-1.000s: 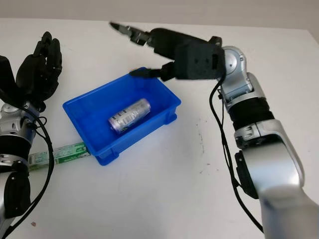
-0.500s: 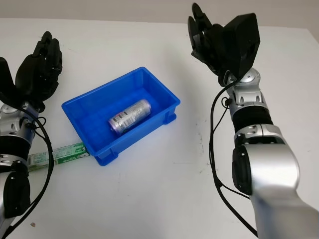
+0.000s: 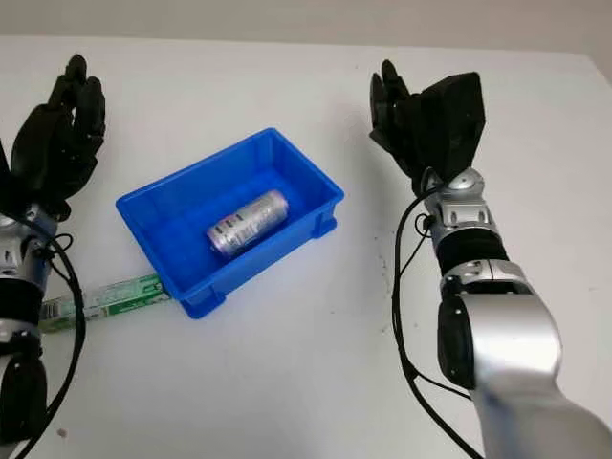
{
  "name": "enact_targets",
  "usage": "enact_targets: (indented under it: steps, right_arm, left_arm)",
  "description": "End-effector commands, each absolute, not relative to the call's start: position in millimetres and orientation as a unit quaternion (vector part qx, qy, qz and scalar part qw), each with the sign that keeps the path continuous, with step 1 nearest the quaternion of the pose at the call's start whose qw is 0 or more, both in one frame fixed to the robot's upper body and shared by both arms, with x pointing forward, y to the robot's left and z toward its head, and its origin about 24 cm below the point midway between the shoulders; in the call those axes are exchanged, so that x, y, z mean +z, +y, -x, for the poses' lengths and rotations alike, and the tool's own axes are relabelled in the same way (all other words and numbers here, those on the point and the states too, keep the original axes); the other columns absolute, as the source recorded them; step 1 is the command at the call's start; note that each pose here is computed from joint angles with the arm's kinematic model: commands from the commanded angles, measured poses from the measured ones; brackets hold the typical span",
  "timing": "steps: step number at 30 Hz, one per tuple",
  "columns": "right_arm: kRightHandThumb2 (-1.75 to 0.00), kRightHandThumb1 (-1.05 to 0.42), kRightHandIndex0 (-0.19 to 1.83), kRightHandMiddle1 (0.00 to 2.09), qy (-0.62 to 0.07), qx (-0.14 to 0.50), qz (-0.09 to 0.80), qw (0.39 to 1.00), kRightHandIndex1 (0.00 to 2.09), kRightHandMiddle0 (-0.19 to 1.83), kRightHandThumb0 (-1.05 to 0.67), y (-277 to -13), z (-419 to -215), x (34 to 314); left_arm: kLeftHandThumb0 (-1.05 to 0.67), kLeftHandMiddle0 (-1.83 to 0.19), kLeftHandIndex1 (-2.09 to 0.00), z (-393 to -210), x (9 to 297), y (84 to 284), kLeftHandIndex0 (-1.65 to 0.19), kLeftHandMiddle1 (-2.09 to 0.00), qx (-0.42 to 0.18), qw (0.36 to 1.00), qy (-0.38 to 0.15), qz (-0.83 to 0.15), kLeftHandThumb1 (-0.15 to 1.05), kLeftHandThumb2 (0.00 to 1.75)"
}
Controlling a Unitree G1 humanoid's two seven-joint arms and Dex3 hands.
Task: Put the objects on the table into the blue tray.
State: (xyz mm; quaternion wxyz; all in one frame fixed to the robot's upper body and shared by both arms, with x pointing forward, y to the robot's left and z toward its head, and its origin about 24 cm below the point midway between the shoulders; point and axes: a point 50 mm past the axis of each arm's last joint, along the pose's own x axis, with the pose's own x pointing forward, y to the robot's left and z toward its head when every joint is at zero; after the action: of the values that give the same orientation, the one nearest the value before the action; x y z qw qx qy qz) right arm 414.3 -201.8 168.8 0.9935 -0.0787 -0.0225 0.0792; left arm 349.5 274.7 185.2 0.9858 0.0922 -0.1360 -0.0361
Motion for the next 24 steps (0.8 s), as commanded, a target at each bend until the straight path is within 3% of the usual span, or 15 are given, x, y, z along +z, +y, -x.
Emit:
enact_targets:
  steps: [1,4,8,14,20,24]
  right_arm:
    - [-0.79,-1.05,-0.19,0.0,-0.034,0.077,0.081,0.993,0.0,-0.19,-0.78,-199.8,-414.0,170.6]
    - [-0.79,-1.05,-0.19,0.0,-0.033,0.079,0.077,0.993,0.0,-0.19,-0.77,-197.4,-414.0,168.9]
    - [-0.8,-1.05,-0.19,0.0,-0.03,0.082,0.077,0.993,0.0,-0.19,-0.78,-195.8,-413.9,166.3]
    - [-0.8,-1.05,-0.19,0.0,-0.025,0.085,0.071,0.994,0.0,-0.19,-0.78,-194.4,-414.3,165.1]
    - [-0.79,-1.05,-0.19,0.0,-0.022,0.084,0.067,0.994,0.0,-0.19,-0.77,-193.4,-414.7,164.5]
    - [-0.78,-1.05,-0.19,0.0,-0.02,0.086,0.06,0.994,0.0,-0.19,-0.76,-193.8,-415.0,165.9]
  left_arm:
    - [-0.8,0.19,0.0,-327.4,205.7,280.0,0.19,0.0,-0.044,0.974,-0.159,-0.156,1.05,0.46]
    - [-0.79,0.19,0.0,-295.5,226.1,283.5,0.19,0.0,-0.047,0.949,-0.15,-0.275,1.05,0.5]
    - [-0.91,0.11,-0.05,-253.0,248.6,285.5,0.12,-0.06,-0.036,0.903,-0.115,-0.412,1.05,0.44]
    - [-0.87,0.12,-0.05,-200.3,255.4,274.7,0.12,-0.05,-0.035,0.877,-0.028,-0.478,1.01,0.11]
    - [-0.73,0.11,-0.05,-171.6,245.1,266.6,0.12,-0.05,-0.044,0.845,0.066,-0.529,0.92,0.04]
    - [-0.8,0.1,-0.06,-160.7,234.4,261.1,0.1,-0.05,-0.05,0.815,0.097,-0.569,0.94,0.06]
